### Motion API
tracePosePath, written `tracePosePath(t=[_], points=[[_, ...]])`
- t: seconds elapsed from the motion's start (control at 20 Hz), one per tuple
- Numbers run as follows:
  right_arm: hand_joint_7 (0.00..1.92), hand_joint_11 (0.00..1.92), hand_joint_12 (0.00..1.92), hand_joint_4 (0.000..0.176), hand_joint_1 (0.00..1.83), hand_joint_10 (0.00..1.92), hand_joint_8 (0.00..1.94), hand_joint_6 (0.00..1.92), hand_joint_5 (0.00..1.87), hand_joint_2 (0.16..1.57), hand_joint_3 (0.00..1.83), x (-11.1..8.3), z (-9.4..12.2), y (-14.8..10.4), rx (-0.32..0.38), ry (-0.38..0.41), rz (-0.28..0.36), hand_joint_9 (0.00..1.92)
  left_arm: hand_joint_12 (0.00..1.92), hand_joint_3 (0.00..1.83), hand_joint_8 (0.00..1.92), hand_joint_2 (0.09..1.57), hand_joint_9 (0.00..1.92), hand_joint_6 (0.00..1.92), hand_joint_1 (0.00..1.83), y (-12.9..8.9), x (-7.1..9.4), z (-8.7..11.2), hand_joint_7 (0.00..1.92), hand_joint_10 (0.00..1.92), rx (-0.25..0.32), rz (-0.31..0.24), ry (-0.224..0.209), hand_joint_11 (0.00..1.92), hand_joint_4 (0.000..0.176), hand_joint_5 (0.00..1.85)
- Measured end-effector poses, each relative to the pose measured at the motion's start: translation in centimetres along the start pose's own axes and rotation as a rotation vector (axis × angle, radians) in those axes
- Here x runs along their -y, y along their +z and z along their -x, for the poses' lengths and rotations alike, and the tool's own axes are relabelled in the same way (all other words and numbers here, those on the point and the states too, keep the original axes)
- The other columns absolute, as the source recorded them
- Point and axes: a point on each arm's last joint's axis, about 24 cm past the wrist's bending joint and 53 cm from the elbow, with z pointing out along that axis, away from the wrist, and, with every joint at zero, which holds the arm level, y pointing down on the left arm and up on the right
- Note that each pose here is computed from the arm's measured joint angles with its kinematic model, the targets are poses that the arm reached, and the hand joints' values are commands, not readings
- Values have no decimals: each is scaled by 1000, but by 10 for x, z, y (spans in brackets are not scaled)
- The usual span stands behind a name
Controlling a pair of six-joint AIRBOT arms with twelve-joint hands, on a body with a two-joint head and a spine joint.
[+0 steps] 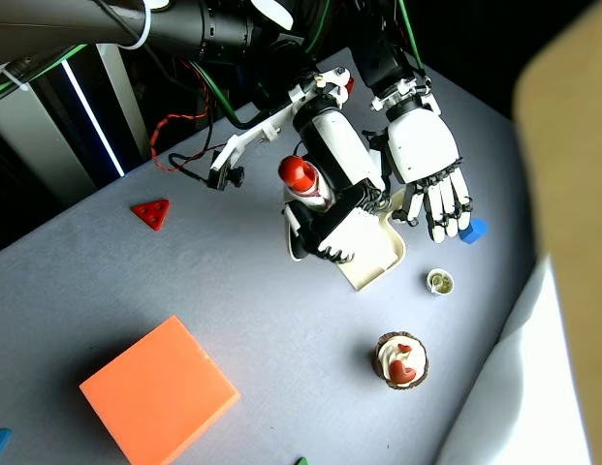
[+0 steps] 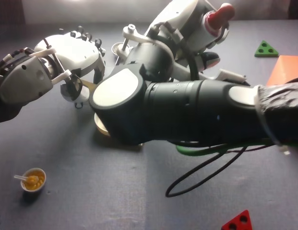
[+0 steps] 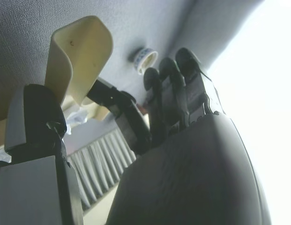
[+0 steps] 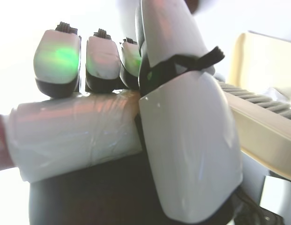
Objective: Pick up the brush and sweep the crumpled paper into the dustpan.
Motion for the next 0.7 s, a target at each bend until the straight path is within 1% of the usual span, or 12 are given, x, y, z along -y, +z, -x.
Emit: tracePosePath(t=[0.1,0.15,0.2,0.3,0.35,0.45,0.5,0.55,0.65,0.7], points=[[1249,1401,1921,0,1453,1921,1941,1921,1120,1146,0,3,6,0,3,-21,13,1332,479,0,1,1068,232,792,1158,0,0,1,340,2,2,-1,-1,0,0,1090],[1255,1401,1921,0,1441,1921,1941,1921,1124,1145,0,6,11,1,13,-73,29,1332,460,1,2,1081,223,846,1134,0,0,2,324,1,3,-1,-1,0,0,1059],[1255,1401,1921,0,1441,1921,1941,1921,1124,1145,0,6,15,1,33,-110,43,1332,460,1,2,1081,223,846,1134,0,0,2,324,1,3,-1,-1,0,0,1059],[1257,1407,1921,0,1425,1921,1941,1921,1126,1146,0,11,24,1,80,-205,69,1334,382,1,5,1084,207,855,1134,0,0,2,309,3,4,0,-1,0,0,1054],[1259,1403,1921,0,1441,1921,1941,1921,1129,1151,1,11,25,-1,90,-264,90,1337,396,0,3,1082,206,846,1133,0,0,2,308,2,4,0,0,0,0,1059],[1265,1402,1921,0,1441,1921,1941,1921,1136,1153,2,10,22,-5,98,-320,134,1341,434,0,1,1079,205,837,1135,0,0,2,307,1,4,0,0,0,0,1064],[1265,1412,1921,0,1450,1921,1941,1921,1137,1154,1,11,20,-7,111,-365,168,1342,442,0,4,1070,221,805,1140,0,1,3,329,3,5,-1,-1,0,0,1084],[1277,1424,1921,0,1451,1921,1941,1921,1145,1155,1,16,18,-9,112,-372,195,1354,449,0,3,1069,219,804,1130,0,0,3,320,1,7,0,-1,0,0,1085],[1275,1391,1921,0,1432,1921,1941,1921,1160,1156,1,29,14,-8,113,-372,219,1341,451,2,1,1075,199,835,1117,0,-1,5,287,0,8,1,-1,0,0,1066],[1277,1390,1921,0,1437,1921,1941,1921,1163,1157,1,40,7,-5,90,-357,237,1345,467,2,0,1087,196,884,1099,0,0,5,279,0,9,0,-1,0,7,1037]])
